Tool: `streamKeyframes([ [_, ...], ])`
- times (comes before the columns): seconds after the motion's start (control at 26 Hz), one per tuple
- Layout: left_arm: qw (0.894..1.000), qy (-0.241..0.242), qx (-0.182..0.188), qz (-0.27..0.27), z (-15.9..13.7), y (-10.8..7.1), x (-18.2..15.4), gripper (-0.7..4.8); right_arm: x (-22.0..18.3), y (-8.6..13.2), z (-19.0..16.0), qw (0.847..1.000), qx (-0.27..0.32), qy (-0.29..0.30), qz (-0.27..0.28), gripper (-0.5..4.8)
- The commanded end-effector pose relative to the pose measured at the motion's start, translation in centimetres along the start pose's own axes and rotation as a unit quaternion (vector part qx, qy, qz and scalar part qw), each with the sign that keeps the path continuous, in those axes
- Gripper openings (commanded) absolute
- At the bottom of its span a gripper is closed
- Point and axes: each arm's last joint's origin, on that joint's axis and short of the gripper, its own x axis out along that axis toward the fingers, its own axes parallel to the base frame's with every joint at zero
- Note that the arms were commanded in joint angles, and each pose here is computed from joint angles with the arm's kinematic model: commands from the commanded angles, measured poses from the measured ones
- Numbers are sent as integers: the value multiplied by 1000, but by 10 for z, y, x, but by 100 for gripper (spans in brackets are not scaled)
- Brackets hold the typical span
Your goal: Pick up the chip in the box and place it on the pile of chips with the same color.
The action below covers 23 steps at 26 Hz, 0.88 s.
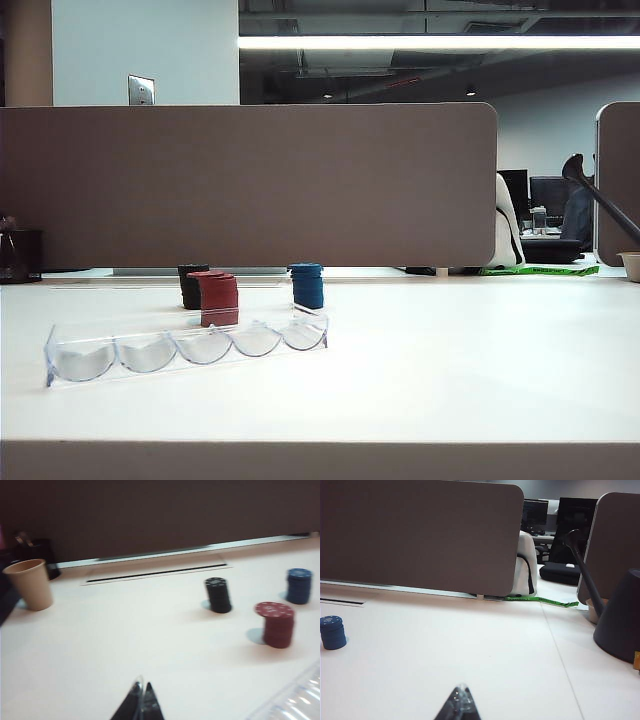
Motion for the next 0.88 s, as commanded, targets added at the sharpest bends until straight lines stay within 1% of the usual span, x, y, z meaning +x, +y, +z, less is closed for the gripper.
streamKeyframes([
  [0.04, 1000, -8, -3, -14, 1, 5, 0, -6, 0, 0, 3, 1000, 1, -8, -2, -5],
  [0.12, 1000, -7, -5, -6, 1, 7, 0, -6, 0, 0, 3, 1000, 1, -8, -2, -5],
  [0.15, 1000, -6, -15, -1, 1, 8, 0, -6, 0, 0, 3, 1000, 1, -8, -2, -5],
  [0.27, 1000, -5, -16, -1, 1, 8, 0, -6, 0, 0, 1, 1000, 2, -2, -4, -5],
  [0.31, 1000, -1, -20, -1, 0, 7, 0, -6, 0, -1, -1, 1000, 2, 7, -14, -5],
  [0.38, 999, 13, -38, -3, -3, 7, 0, -6, 0, -1, -7, 1000, 4, 15, -14, -5],
  [0.42, 999, 20, -40, -4, -4, 7, 0, -5, 0, 0, -7, 1000, 4, 19, -14, -5],
  [0.54, 999, 24, -41, -4, -5, 7, 0, -5, 0, -1, -8, 1000, 4, 21, -15, -5],
  [0.69, 999, 23, -41, -4, -5, 7, 0, -6, 0, -2, -8, 999, 4, 22, -46, -5],
  [0.88, 999, 19, -41, -4, -4, 7, 0, -6, 0, -2, -8, 999, 4, 22, -46, -5],
])
